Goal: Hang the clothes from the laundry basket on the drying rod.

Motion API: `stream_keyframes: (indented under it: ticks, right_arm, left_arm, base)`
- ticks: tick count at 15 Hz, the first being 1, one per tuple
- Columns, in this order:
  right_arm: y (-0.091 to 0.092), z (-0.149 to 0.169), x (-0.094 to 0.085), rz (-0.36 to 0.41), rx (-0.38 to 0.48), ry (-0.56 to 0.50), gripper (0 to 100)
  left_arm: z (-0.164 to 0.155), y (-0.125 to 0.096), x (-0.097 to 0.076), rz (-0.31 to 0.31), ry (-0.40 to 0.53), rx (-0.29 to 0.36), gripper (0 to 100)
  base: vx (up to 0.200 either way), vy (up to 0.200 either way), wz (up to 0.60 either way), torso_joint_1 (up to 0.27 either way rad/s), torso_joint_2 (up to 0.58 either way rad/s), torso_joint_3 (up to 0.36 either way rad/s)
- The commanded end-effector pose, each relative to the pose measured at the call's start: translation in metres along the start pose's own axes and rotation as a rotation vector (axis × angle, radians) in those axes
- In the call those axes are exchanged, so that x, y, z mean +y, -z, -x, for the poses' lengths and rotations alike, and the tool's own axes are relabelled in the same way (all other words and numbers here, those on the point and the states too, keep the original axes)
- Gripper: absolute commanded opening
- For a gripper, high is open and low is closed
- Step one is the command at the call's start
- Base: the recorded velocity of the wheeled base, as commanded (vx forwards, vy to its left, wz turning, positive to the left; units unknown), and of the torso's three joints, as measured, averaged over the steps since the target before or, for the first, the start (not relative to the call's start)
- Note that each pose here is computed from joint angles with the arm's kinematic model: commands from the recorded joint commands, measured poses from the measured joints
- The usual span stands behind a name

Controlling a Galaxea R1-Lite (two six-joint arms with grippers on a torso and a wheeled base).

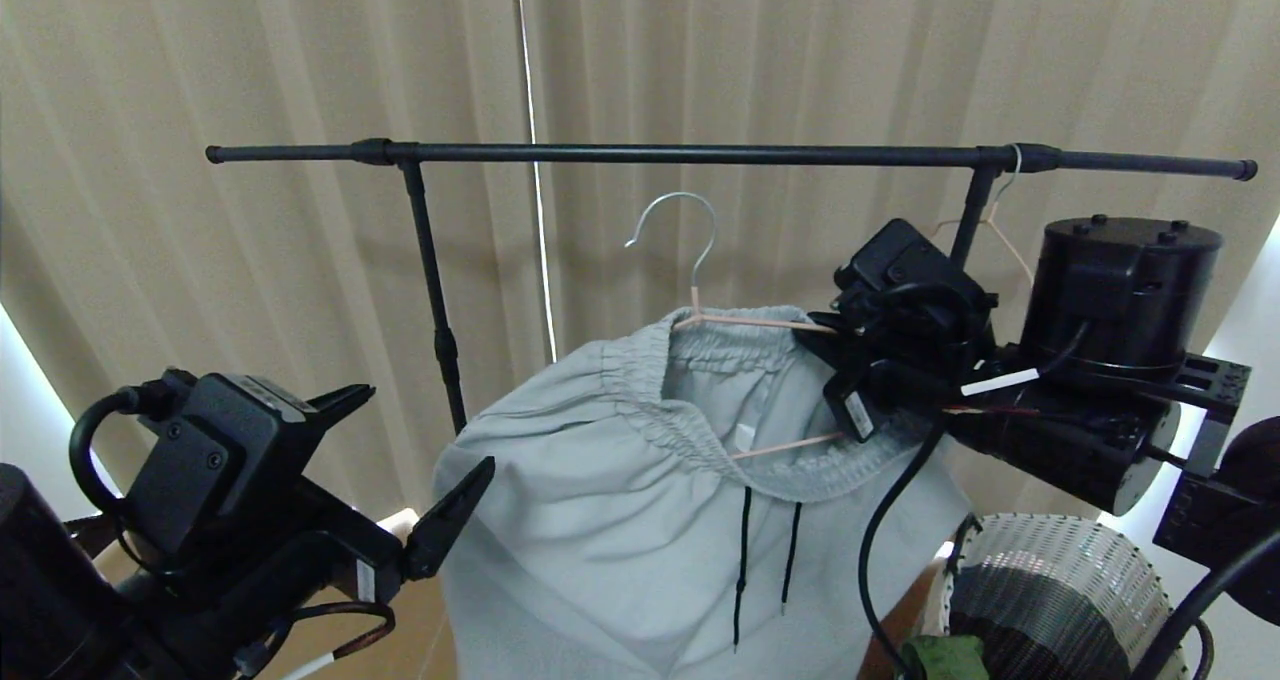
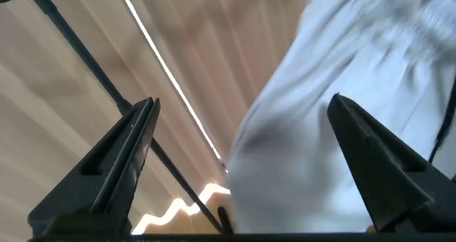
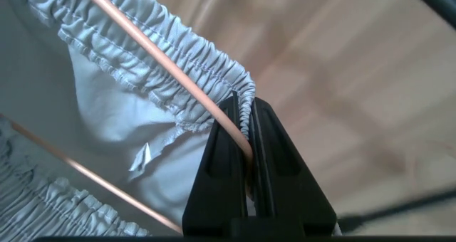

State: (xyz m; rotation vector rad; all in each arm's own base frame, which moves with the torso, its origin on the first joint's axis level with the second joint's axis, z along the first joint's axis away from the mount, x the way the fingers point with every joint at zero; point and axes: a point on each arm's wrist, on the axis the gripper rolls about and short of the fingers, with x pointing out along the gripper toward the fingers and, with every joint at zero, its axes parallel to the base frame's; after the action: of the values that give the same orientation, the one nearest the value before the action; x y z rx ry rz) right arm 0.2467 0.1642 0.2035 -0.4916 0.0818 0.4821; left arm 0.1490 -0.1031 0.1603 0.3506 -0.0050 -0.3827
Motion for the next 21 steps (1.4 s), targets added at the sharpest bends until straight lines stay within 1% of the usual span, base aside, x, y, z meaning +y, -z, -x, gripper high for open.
stream_keyframes:
  ticks: [1, 2, 5, 9, 13, 14, 18, 19, 21]
  right_arm:
    - [-0.002, 0.017, -0.013, -0.010, -0.018, 0.041, 0]
    - [-0.001, 0.022, -0.016, -0.014, -0.019, 0.050, 0]
    - [0.002, 0.032, -0.026, -0.028, -0.023, 0.083, 0]
    - [-0.001, 0.045, -0.028, -0.031, -0.045, 0.086, 0]
    - [-0.001, 0.048, -0.027, -0.031, -0.051, 0.084, 0]
    - [-0.002, 0.048, -0.027, -0.034, -0.056, 0.084, 0]
    - [-0.005, 0.052, -0.028, -0.048, -0.073, 0.081, 0]
    - [-0.006, 0.054, -0.028, -0.047, -0.082, 0.074, 0]
    - [-0.011, 0.057, -0.023, -0.044, -0.110, 0.038, 0]
  left_arm:
    - [0.005, 0.010, 0.003, -0.009, -0.012, 0.037, 100]
    - [0.009, 0.015, 0.004, -0.011, -0.017, 0.057, 100]
    - [0.012, 0.023, 0.003, -0.019, -0.013, 0.087, 100]
    - [0.017, 0.035, 0.000, -0.039, 0.008, 0.137, 100]
    - [0.014, 0.037, -0.001, -0.052, 0.015, 0.150, 100]
    - [0.011, 0.040, -0.003, -0.059, 0.024, 0.171, 100]
    - [0.010, 0.042, -0.004, -0.066, 0.030, 0.183, 100]
    - [0.007, 0.040, -0.005, -0.063, 0.028, 0.179, 100]
    - [0.005, 0.036, -0.010, -0.061, 0.056, 0.158, 100]
  base:
    - [0.000, 0.000, 0.00, 0.000, 0.00, 0.000]
    - [0.000, 0.000, 0.00, 0.000, 0.00, 0.000]
    - [0.000, 0.000, 0.00, 0.000, 0.00, 0.000]
    - [0.000, 0.000, 0.00, 0.000, 0.00, 0.000]
    - [0.000, 0.000, 0.00, 0.000, 0.00, 0.000]
    - [0.000, 0.000, 0.00, 0.000, 0.00, 0.000]
    - [0.000, 0.000, 0.00, 0.000, 0.00, 0.000]
    - [0.000, 0.000, 0.00, 0.000, 0.00, 0.000]
    - [0.000, 0.000, 0.00, 0.000, 0.00, 0.000]
